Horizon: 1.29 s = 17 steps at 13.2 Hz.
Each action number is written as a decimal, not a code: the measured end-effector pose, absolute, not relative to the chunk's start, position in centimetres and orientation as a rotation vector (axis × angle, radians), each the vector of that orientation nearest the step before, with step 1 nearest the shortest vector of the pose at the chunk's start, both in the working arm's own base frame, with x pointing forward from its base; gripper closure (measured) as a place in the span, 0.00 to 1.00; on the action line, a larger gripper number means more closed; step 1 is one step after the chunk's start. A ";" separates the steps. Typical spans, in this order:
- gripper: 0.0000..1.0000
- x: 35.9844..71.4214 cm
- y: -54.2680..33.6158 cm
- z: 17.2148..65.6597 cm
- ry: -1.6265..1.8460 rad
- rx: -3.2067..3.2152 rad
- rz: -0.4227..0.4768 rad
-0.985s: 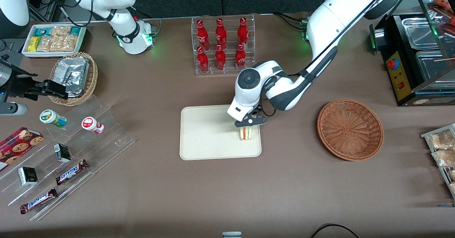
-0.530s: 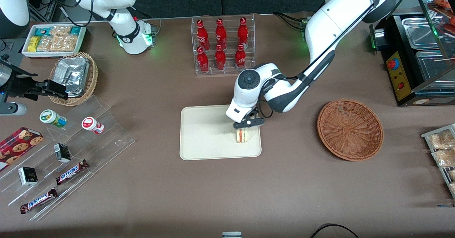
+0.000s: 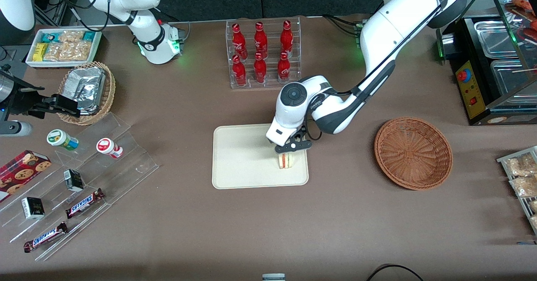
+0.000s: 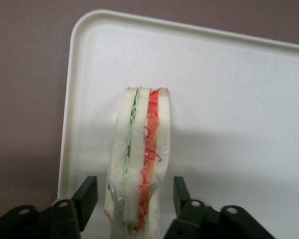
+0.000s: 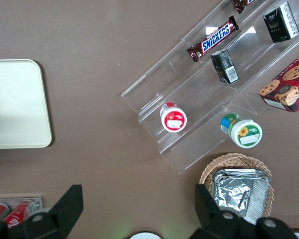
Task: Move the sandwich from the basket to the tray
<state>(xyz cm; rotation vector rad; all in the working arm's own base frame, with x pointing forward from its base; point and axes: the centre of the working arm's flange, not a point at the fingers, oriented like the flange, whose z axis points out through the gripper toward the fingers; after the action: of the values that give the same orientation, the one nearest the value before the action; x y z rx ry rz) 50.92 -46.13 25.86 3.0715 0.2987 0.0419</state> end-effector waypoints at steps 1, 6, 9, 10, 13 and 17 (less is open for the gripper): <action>0.15 51.3 -46.0 27.0 0.309 3.083 0.056; 0.00 51.5 -43.6 38.2 0.448 3.174 0.126; 0.00 51.4 -40.0 45.5 0.553 3.213 0.123; 0.00 51.5 -38.6 47.8 0.557 3.232 0.107; 0.00 51.6 -35.4 52.5 0.552 3.288 0.048; 0.00 52.8 -32.6 55.8 0.565 3.259 0.046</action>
<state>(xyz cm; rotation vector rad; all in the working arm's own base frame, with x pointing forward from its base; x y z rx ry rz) 52.79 -32.61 55.83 3.2590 0.5653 0.0465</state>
